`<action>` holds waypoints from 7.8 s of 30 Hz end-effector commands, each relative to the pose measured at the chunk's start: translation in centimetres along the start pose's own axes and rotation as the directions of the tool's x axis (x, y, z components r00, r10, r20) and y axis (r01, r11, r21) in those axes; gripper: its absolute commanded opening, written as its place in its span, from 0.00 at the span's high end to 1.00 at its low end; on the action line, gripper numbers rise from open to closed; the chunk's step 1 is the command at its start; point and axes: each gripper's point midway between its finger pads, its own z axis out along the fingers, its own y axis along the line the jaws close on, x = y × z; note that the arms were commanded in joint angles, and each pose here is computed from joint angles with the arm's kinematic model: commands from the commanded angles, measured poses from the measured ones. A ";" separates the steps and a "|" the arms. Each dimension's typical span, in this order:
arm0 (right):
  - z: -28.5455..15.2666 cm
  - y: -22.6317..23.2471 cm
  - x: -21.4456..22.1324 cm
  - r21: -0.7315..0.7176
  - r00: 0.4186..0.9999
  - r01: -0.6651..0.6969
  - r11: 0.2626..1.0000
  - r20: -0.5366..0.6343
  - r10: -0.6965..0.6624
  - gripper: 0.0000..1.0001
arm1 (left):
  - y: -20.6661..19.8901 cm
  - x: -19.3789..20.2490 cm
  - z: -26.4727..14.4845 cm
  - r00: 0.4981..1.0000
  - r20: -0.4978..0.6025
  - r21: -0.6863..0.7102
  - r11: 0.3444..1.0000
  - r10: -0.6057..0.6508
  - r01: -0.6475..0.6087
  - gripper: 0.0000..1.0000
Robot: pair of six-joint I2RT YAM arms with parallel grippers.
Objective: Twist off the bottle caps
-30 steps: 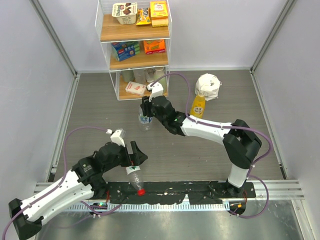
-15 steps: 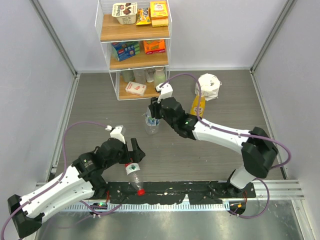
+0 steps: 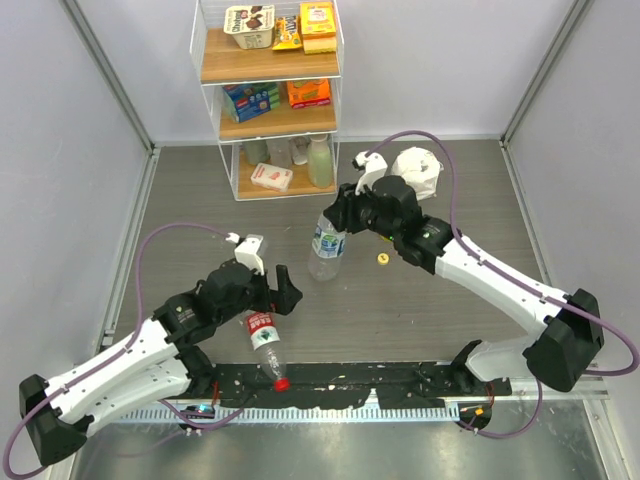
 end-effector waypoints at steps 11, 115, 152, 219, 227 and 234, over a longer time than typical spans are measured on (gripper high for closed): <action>-2.7 4.7 2.9 -0.344 0.919 -0.364 0.866 -0.281 0.275 0.98 | -7.0 -4.5 0.6 0.986 0.119 0.279 0.949 0.120 -0.149 0.00; -2.4 4.4 -0.1 -0.308 0.958 -0.286 0.907 -0.088 0.273 0.98 | -6.6 0.6 4.1 0.959 0.076 -0.208 0.945 0.274 -0.253 1.00; -12.5 8.7 -3.8 -0.857 0.954 -0.040 0.513 0.119 0.275 0.98 | -12.4 3.2 -1.7 0.963 0.119 0.405 0.874 0.242 -0.269 1.00; -4.1 1.7 -1.7 -0.172 0.944 -0.330 0.928 -0.070 0.322 0.45 | -9.4 -1.4 5.2 0.946 0.111 -0.251 0.929 0.306 -0.271 1.00; -3.7 1.7 -1.1 -0.173 0.941 -0.338 0.925 -0.082 0.328 0.42 | -9.8 -1.5 5.3 0.945 0.114 -0.246 0.930 0.306 -0.272 1.00; -3.7 1.4 -0.8 -0.165 0.940 -0.340 0.926 -0.068 0.334 0.71 | -10.0 -1.3 5.5 0.943 0.101 -0.250 0.926 0.316 -0.284 1.00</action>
